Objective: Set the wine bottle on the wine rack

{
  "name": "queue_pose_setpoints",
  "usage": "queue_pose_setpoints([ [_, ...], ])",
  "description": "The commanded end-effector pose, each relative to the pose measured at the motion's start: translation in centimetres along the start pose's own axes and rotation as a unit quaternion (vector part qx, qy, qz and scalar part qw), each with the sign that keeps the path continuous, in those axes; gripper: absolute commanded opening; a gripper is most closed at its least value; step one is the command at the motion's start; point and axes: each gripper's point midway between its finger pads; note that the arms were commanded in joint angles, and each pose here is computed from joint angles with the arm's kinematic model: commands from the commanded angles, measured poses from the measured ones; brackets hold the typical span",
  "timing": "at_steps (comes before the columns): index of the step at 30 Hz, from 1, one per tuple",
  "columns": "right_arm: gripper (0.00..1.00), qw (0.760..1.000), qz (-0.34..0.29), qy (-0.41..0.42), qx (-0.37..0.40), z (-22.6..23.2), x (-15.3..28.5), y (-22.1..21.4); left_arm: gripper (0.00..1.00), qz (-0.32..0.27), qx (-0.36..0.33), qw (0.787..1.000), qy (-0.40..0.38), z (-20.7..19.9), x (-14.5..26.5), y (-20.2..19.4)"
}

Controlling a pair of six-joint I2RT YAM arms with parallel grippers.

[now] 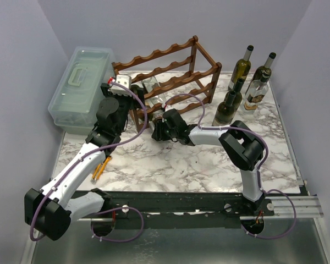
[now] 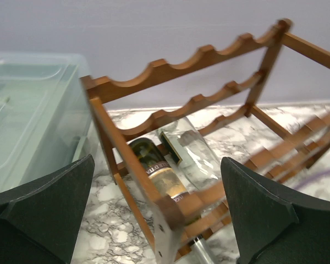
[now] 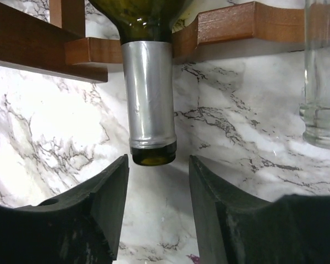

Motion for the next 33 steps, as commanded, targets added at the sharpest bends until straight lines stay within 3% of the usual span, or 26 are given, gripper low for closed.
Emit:
queue_pose_setpoints([
  [1,0.54,1.0,0.0,0.013,-0.002,1.0,1.5,0.5,0.99,0.041,0.129,0.991,0.023,2.8,-1.9,-0.7],
  [11,0.55,1.0,-0.009,0.018,-0.002,1.5,2.2,1.1,0.96,0.102,0.171,0.979,0.038,4.0,-3.9,-5.0],
  [23,0.4,1.0,-0.017,0.011,-0.001,1.5,1.6,1.7,0.59,0.137,0.203,0.97,0.007,2.4,-4.6,-7.3],
  [33,0.4,1.0,-0.019,-0.017,0.006,0.3,0.1,1.7,0.44,0.166,0.223,0.961,-0.007,1.4,-5.0,-8.4],
])
Point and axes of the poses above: each gripper's point midway between its finger pads, its own x axis back along the fingers, its own z axis along the line the jaws close on, y = z × x, and after that the axes turned 8 degrees about -x, right-handed
